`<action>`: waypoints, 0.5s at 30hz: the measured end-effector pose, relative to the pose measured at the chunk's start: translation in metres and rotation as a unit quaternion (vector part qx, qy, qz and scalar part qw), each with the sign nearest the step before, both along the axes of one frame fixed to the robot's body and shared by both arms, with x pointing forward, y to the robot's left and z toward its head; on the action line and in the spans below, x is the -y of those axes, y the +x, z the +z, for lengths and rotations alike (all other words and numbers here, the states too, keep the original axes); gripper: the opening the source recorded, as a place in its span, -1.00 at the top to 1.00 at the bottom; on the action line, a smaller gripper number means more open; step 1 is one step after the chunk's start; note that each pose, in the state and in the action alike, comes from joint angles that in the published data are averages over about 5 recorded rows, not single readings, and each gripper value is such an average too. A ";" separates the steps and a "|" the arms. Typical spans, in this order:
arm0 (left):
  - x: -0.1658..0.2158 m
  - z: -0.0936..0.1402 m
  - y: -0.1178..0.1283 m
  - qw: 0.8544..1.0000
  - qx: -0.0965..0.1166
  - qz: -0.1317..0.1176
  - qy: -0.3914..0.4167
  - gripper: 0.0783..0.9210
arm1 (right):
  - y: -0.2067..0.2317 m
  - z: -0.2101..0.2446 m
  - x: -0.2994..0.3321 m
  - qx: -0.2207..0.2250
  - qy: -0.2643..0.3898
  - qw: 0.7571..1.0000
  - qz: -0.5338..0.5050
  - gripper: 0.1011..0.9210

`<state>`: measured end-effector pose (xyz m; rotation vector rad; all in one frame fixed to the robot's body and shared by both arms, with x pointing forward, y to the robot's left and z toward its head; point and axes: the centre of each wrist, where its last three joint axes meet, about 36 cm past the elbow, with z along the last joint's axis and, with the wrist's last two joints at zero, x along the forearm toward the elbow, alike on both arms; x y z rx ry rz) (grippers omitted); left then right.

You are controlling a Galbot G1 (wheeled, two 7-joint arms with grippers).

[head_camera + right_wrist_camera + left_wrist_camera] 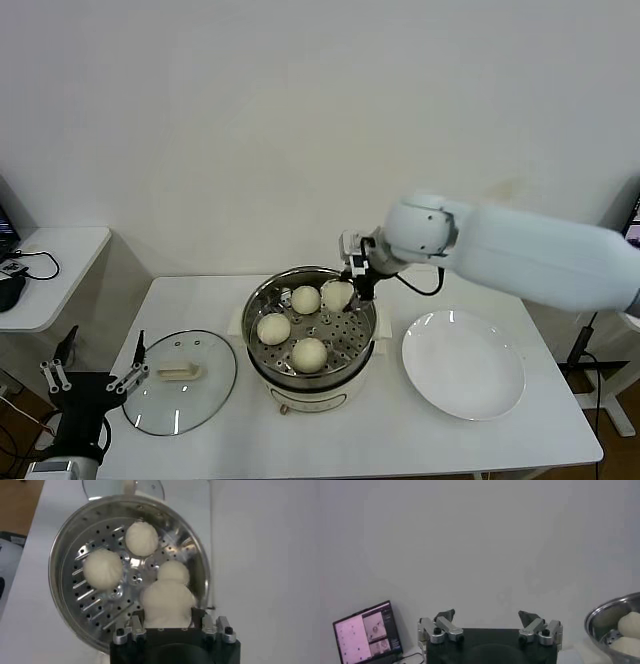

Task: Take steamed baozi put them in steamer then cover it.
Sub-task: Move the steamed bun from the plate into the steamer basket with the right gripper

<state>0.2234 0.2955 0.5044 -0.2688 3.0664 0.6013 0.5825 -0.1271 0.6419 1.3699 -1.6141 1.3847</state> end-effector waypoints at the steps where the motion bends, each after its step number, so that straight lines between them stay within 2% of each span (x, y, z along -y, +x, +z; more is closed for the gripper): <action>1: 0.000 0.000 0.000 1.000 0.000 0.000 0.000 -0.77 | 0.000 -0.005 -0.002 -0.002 -0.002 1.000 -0.001 -0.20; 15: -0.002 -0.001 0.001 1.000 0.000 0.002 0.000 -0.77 | 0.005 -0.055 -0.014 -0.016 -0.023 0.999 -0.017 -0.20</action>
